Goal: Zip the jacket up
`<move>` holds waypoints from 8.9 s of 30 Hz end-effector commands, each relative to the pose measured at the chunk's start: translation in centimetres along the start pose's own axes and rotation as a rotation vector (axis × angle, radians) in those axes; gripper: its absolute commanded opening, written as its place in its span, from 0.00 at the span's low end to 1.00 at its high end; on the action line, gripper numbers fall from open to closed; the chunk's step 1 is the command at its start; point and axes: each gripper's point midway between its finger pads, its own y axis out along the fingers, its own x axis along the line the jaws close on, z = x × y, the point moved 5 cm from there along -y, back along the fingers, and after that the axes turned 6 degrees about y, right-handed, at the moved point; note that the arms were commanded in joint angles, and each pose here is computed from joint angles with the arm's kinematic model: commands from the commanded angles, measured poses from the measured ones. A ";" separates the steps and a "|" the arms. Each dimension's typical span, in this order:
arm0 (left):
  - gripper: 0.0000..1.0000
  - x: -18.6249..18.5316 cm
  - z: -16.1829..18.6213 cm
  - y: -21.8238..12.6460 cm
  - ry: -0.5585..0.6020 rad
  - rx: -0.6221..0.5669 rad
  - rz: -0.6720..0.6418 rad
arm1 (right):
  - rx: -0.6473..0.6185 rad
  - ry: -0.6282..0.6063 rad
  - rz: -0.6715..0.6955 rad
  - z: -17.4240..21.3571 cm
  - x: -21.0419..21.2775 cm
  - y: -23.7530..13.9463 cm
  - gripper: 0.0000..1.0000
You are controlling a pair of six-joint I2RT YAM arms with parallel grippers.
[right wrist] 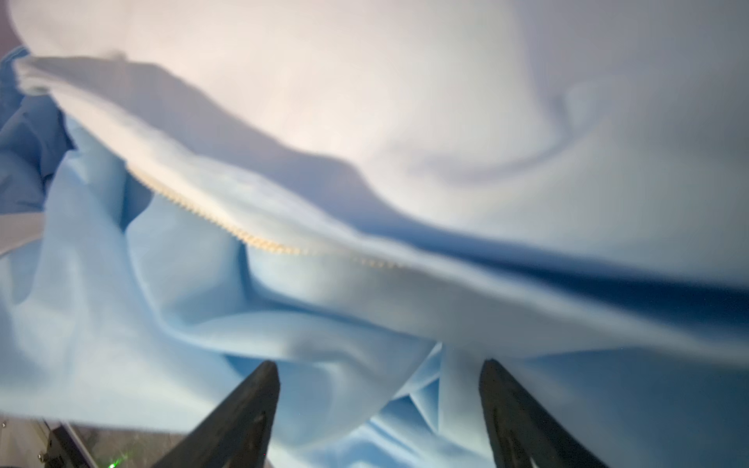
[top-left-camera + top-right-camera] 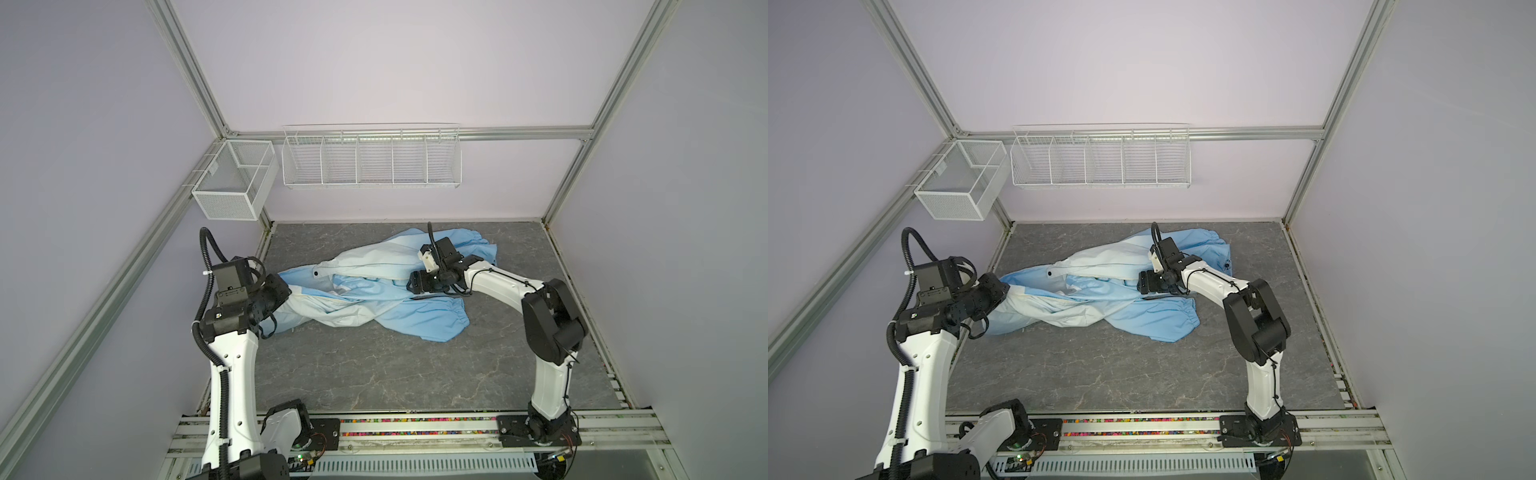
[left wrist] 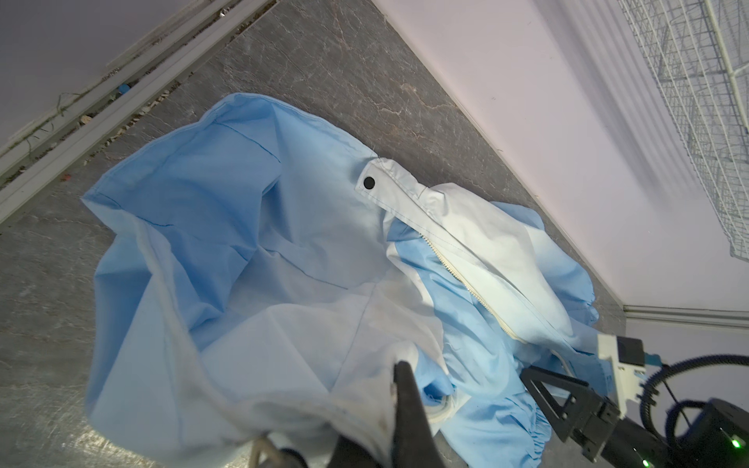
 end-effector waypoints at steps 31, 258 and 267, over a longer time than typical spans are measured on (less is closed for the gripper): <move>0.00 -2.4 2.0 -2.5 0.004 0.106 0.167 | -0.127 0.028 -0.214 -0.8 5.4 -5.9 0.81; 0.03 -1.6 11.3 15.3 -0.131 0.229 0.123 | -0.046 0.133 0.447 -4.6 -15.7 -7.7 0.73; 0.00 2.2 10.8 20.1 -0.158 0.272 -0.042 | 0.023 0.133 0.372 -1.0 -14.2 -4.1 0.52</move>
